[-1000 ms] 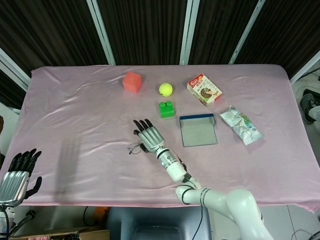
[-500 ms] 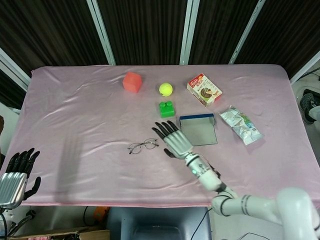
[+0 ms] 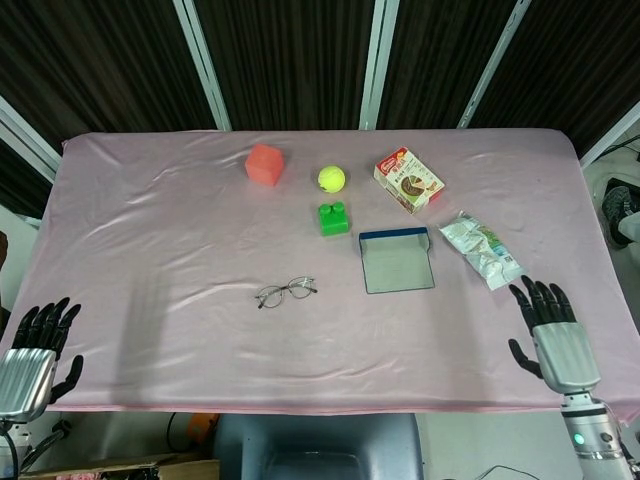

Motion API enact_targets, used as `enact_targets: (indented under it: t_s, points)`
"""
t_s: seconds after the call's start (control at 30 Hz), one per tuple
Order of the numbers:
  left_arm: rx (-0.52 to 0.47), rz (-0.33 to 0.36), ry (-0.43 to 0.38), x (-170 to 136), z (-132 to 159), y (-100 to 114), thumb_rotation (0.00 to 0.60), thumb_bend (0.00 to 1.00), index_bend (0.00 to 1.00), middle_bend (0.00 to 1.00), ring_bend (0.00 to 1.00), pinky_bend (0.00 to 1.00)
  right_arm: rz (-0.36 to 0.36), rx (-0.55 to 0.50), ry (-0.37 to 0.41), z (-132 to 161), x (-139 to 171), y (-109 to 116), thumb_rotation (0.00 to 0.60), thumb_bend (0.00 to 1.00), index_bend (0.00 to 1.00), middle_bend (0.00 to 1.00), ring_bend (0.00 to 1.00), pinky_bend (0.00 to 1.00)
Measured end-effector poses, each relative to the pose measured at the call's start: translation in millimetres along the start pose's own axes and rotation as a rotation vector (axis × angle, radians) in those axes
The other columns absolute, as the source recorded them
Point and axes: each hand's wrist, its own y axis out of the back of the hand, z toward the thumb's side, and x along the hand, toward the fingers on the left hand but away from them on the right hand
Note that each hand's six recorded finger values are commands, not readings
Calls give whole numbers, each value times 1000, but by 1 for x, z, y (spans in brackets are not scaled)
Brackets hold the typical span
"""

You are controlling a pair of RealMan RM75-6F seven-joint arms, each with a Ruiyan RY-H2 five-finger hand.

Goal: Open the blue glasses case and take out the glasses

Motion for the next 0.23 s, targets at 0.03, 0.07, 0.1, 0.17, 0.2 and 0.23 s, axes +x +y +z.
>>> enact_targets:
  t_s: [0.03,0.07,0.1,0.17,0.2,0.23]
  points:
    - [2,-2,-2,-1,1,0,600,438,0,0,0,0,4,0,2,-3,1,1,600,466,71,0,0,0]
    - [5,-5,-5,-1,2,-1,600,438,0,0,0,0,16,3,6,-4,2,0,600,466,71,0,0,0]
    - [5,-8,-7,-2,3,-2,600,438,0,0,0,0,26,5,9,-4,2,-1,600,466,71,0,0,0]
    - [5,-13,-15,-3,4,-2,600,438,0,0,0,0,49,11,14,-4,2,-5,600,466,71,0,0,0]
    - [3,-15,-17,-3,5,-3,600,437,0,0,0,0,56,13,16,-4,1,-6,600,466,71,0,0,0]
    - [0,-19,-19,-3,5,-3,600,437,0,3,0,0,60,15,16,-3,1,-7,600,466,71,0,0,0]
